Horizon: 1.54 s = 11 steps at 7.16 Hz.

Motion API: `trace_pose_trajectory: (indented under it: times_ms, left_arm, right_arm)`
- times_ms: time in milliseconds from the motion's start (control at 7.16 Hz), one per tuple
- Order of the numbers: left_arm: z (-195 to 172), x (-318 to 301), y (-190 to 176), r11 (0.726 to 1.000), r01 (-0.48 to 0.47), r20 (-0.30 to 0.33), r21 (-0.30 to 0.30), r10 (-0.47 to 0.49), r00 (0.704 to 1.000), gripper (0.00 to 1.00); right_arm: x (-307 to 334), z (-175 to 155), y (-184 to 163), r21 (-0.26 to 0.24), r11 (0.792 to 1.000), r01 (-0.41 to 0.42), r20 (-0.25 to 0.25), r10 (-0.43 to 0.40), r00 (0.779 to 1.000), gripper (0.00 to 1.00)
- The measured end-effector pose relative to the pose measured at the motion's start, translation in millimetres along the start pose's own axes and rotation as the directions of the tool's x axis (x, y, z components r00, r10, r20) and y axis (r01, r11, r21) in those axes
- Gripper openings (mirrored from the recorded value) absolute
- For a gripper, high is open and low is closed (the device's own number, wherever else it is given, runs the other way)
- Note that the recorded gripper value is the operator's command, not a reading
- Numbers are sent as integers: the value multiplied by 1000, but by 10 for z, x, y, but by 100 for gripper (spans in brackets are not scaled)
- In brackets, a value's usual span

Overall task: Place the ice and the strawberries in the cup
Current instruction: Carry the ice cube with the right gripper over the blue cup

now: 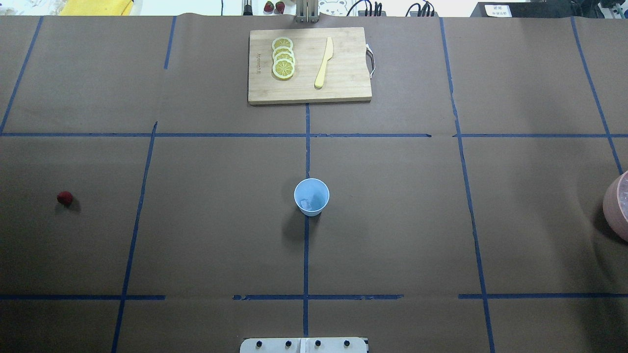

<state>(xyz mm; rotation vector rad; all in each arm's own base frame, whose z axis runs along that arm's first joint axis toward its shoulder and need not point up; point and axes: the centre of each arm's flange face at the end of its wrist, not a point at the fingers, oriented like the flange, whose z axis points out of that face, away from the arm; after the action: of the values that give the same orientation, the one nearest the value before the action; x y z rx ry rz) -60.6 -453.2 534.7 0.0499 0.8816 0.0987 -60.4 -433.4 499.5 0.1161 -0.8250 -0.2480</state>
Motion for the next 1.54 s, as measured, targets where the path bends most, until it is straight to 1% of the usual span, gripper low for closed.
trace_pose_trajectory:
  times_ms: [140,279,419,559,838,978,1257,1537]
  left_arm:
    - [8,-10,0,1000,2,0,-2,-2,1000,100]
    - [15,-18,1,1000,4,0,-3,-4,1000,100]
    - [21,-26,3,1000,6,-1,-5,-6,1000,100]
    - [28,-33,5,1000,8,0,-6,-8,1000,100]
    - [37,-41,1,1000,10,4,-9,-10,1000,100]
    - [38,-43,0,1000,11,6,-9,-11,1000,100]
    - [39,-46,-1,1000,11,8,-9,-11,1000,100]
    - [39,-46,-1,1000,11,8,-9,-11,1000,100]
  right_arm:
    - [-535,19,-284,5,999,-40,31,40,999,0]
    - [-1095,79,-518,-2,997,-77,63,76,995,0]
    - [-1688,165,-710,-22,994,-106,95,108,990,0]
    - [-2375,262,-881,-46,991,-129,107,134,985,0]
    - [-3721,420,-1135,-56,983,-176,59,179,982,0]
    - [-4170,497,-1217,-54,978,-199,43,201,979,0]
    - [-4799,686,-1415,-52,971,-232,18,233,972,0]
    - [-5149,895,-1525,-57,970,-237,-1,237,971,0]
